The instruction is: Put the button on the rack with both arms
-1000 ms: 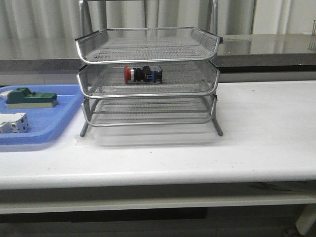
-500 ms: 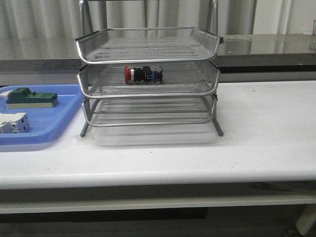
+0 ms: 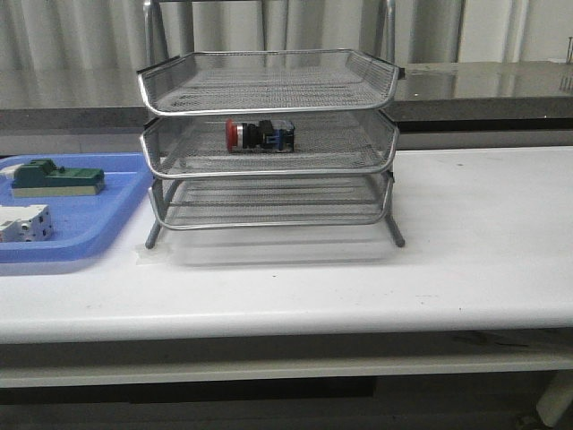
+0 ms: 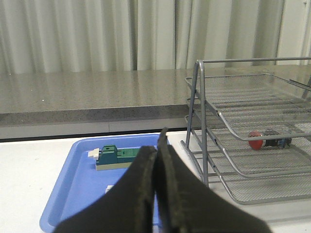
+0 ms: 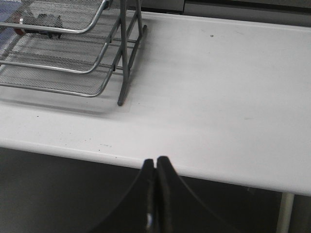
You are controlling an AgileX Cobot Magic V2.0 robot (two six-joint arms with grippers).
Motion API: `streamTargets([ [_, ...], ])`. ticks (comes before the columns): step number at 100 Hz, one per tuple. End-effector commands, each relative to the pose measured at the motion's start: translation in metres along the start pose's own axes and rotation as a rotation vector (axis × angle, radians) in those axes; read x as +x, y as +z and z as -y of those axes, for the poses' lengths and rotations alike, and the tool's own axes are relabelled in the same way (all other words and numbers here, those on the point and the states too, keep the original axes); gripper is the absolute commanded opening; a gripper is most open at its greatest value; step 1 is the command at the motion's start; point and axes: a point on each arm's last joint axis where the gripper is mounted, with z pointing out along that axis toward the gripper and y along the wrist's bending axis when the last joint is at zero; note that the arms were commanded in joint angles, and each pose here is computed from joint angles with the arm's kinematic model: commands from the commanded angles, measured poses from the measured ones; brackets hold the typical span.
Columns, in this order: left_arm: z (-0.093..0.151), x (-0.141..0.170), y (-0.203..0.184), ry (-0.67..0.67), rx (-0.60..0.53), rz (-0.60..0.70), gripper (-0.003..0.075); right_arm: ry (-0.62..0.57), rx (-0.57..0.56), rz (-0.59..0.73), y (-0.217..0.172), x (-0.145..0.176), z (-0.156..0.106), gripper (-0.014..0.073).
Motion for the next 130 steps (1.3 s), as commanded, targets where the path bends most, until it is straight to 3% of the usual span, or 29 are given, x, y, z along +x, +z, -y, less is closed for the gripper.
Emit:
streamTargets([
  [1,-0.002,-0.015,0.000,-0.019,-0.027,0.092,-0.0020,-0.017,0.015,0.095,-0.004,-0.013,0.001,-0.0065],
  [22,-0.002,-0.015,0.000,-0.019,-0.027,0.092,-0.0020,-0.062,0.039,0.259,-0.010,-0.010,0.003,-0.0065],
  [41,-0.002,-0.015,0.000,-0.019,-0.027,0.092,-0.0020,-0.055,0.080,0.388,-0.011,0.015,0.007,-0.0065],
  [88,-0.002,-0.015,0.000,-0.019,-0.027,0.092,-0.0020,-0.047,0.121,0.427,-0.005,0.086,0.010,-0.0065],
  [130,-0.002,-0.015,0.000,-0.019,-0.027,0.092,-0.0020,-0.052,0.118,0.485,0.009,0.115,0.011,-0.0065],
])
